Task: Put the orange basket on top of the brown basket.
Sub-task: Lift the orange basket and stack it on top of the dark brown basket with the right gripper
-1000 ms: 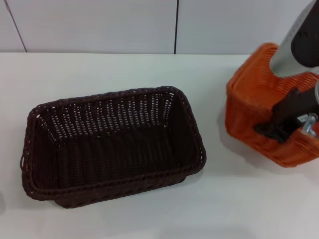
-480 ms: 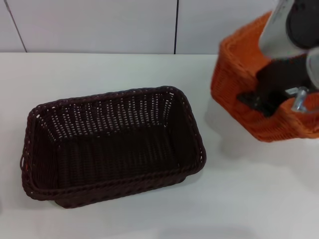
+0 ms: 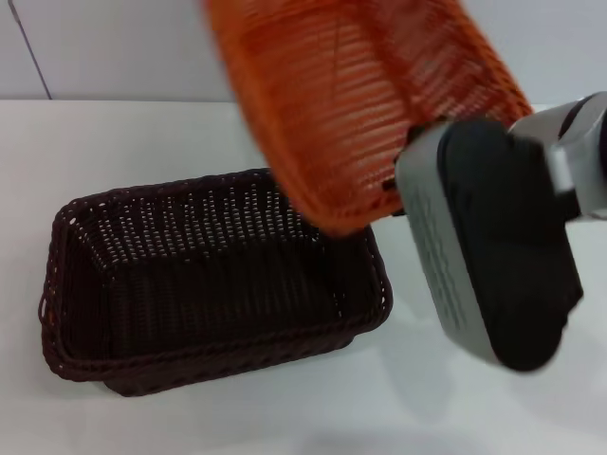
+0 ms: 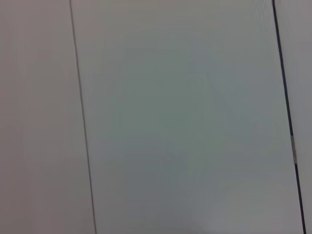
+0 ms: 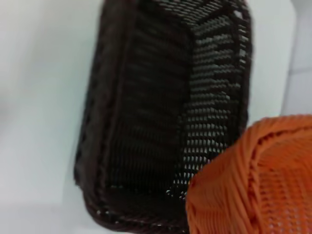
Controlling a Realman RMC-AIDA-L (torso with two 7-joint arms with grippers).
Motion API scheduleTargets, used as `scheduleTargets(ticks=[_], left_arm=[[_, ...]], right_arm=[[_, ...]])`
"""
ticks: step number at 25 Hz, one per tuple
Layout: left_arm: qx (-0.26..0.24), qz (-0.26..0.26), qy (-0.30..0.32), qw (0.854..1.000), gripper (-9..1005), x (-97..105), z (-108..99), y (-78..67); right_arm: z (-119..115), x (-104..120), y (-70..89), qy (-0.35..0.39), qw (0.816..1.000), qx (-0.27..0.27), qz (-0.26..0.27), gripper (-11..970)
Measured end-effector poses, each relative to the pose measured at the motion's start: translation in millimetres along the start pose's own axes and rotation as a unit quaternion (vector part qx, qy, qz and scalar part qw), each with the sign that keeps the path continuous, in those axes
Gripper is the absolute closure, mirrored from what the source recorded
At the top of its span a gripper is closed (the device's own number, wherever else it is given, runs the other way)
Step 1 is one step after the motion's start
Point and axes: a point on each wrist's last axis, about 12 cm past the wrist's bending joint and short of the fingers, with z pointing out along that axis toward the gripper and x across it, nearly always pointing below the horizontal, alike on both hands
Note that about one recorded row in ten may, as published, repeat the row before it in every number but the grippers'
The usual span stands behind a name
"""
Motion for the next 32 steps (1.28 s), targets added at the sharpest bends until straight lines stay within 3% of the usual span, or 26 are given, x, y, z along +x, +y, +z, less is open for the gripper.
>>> scheduleTargets(ticks=[2, 3, 7, 12, 22, 32], left_arm=[[-0.006, -0.008, -0.002, 1.000, 299, 1, -4, 3.1], [-0.006, -0.008, -0.002, 1.000, 299, 1, -4, 3.1], [-0.012, -0.011, -0.005, 1.000, 299, 1, -10, 5.1], [-0.007, -0.013, -0.004, 1.000, 299, 1, -11, 0.9], [-0.008, -0.022, -0.003, 1.000, 299, 1, -12, -1.8], [-0.006, -0.021, -0.005, 1.000, 299, 0, -10, -1.5]], right_arm=[[3, -4, 5.2, -0.001, 0.997, -0.001, -0.073, 795], [3, -4, 5.2, -0.001, 0.997, -0.001, -0.073, 795], [13, -6, 22.8, 0.006, 0.982, 0.018, -0.186, 796], [17, -5, 28.5, 0.008, 0.973, 0.036, -0.227, 796], [41, -2, 47.2, 0.000, 0.973, 0.021, -0.231, 798], [41, -6, 60.6, -0.011, 0.981, 0.009, -0.193, 727]])
